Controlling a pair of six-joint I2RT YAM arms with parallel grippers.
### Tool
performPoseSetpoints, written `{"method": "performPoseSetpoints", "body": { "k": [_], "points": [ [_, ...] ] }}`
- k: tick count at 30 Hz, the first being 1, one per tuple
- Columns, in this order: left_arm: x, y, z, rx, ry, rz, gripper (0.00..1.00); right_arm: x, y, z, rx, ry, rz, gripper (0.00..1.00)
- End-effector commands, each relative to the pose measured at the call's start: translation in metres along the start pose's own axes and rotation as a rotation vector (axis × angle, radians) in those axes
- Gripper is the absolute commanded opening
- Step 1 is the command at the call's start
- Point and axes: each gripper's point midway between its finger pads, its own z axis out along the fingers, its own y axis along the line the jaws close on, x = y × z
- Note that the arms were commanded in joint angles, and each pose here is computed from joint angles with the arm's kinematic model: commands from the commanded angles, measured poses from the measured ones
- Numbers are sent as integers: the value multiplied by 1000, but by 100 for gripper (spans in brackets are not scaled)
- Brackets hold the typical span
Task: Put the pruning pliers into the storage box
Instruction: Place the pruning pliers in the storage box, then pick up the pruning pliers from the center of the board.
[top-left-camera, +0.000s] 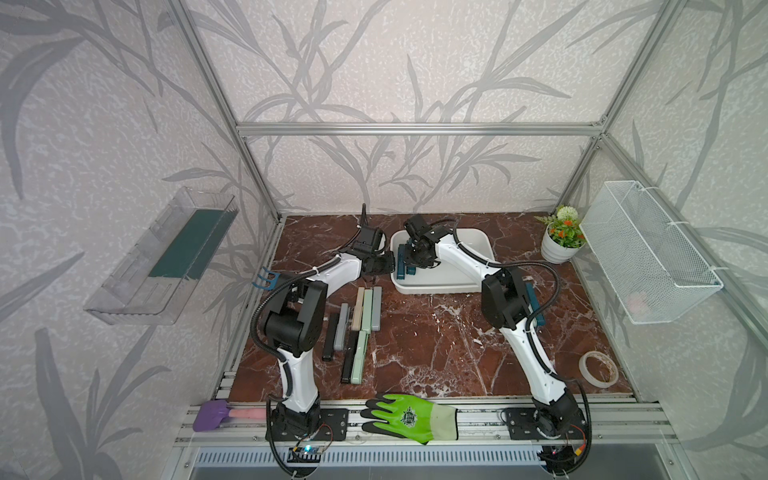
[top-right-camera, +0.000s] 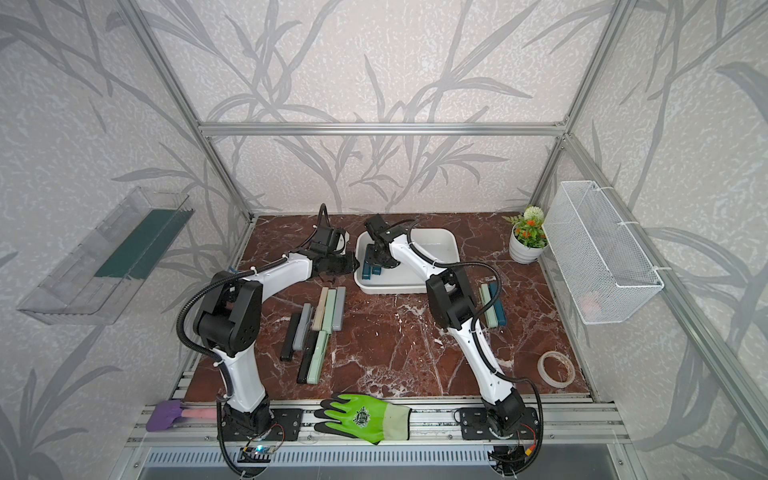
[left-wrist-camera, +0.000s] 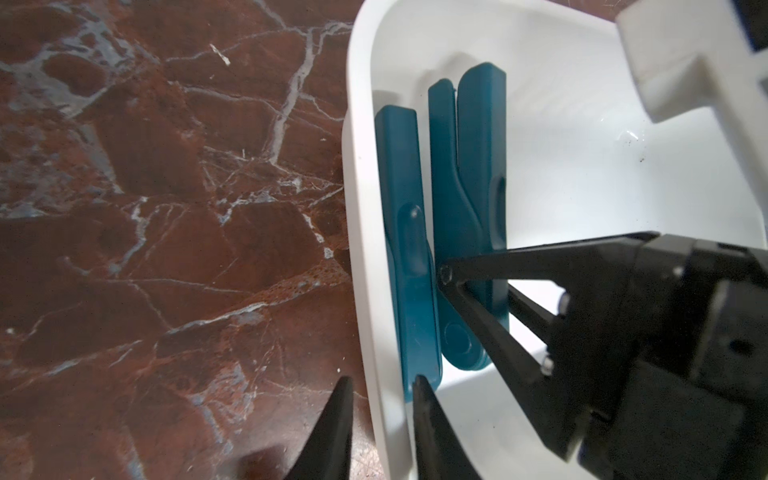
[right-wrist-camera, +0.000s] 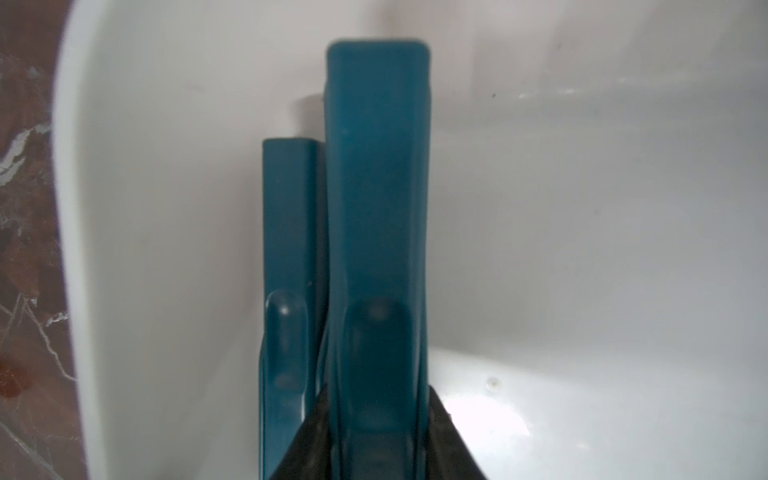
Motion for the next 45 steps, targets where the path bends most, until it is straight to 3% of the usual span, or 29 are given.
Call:
{"method": "performPoseSetpoints", "body": {
  "k": [1,20,26,31,35,39,45],
  "points": [
    [-8,-8,-2,21,-21,1,27,1,-1,8,15,8,24,32],
    [-11,-11,-6,26,-31,4,27,-14,7,-9,-17,-18,32,42],
    [-12,-12,-6,29,-30,3,26,-34,4,-48,-41,-68,25,41],
    [-14,-16,-6,33,-32,8,26,-49,-4,-94,-47,-117,-66,41],
    [-16,-17,-8,29,-36,15,26,-46,-34,-133,24,-134,-129,41],
    [-16,-17,-11,22,-38,16,26,-23,-94,-174,107,-121,-153,40],
    [-15,-16,-13,19,-32,28,24,48,-217,-221,208,-121,26,40]
  ]
}}
